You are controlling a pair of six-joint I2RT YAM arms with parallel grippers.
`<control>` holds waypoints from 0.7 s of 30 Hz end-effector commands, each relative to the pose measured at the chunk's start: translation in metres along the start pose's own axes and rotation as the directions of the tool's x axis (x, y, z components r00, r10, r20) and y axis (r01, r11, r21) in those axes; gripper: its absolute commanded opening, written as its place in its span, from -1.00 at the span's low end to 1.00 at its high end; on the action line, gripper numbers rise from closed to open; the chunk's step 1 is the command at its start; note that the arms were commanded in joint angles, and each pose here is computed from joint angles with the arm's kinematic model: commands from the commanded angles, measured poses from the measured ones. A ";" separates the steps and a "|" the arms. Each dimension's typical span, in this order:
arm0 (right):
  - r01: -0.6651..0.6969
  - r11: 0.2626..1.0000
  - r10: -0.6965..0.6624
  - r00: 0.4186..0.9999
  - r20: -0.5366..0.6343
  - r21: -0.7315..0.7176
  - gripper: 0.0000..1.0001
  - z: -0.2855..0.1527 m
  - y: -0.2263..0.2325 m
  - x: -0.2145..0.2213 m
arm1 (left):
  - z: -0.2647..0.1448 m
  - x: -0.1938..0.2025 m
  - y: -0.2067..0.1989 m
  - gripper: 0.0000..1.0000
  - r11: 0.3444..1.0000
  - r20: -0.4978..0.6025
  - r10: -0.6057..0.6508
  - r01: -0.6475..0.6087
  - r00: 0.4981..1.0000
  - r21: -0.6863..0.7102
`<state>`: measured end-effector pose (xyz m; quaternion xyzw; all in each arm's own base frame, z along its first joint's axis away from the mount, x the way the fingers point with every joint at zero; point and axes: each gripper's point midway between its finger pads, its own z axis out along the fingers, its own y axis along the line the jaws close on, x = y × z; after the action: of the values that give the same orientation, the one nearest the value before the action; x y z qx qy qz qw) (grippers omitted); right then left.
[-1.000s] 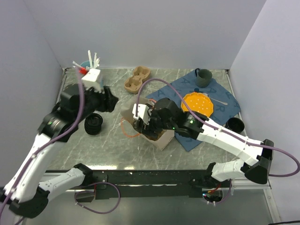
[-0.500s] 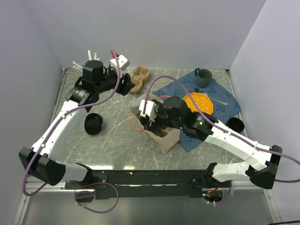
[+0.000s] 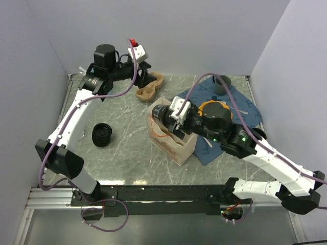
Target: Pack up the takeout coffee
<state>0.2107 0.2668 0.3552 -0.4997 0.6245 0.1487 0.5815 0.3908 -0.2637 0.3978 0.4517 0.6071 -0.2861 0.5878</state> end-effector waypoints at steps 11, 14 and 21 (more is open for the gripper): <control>-0.229 0.928 0.115 0.927 0.356 0.295 -0.10 -0.113 -0.077 -0.084 | 0.054 -0.023 -0.090 0.30 0.880 0.157 0.214 -0.260 0.964 0.397; -0.243 0.918 0.118 0.921 0.370 0.313 -0.10 -0.123 -0.081 -0.085 | 0.056 -0.016 -0.117 0.30 0.855 0.118 0.258 -0.284 0.959 0.434; -0.288 0.902 0.138 0.898 0.417 0.322 -0.10 -0.144 -0.085 -0.088 | 0.058 -0.023 -0.148 0.32 0.822 0.114 0.339 -0.353 0.934 0.446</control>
<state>0.1844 0.1724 0.4795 -0.3095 0.5833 0.1708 0.7313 0.2966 -0.3835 0.3554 0.6494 0.4670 -0.3584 0.4814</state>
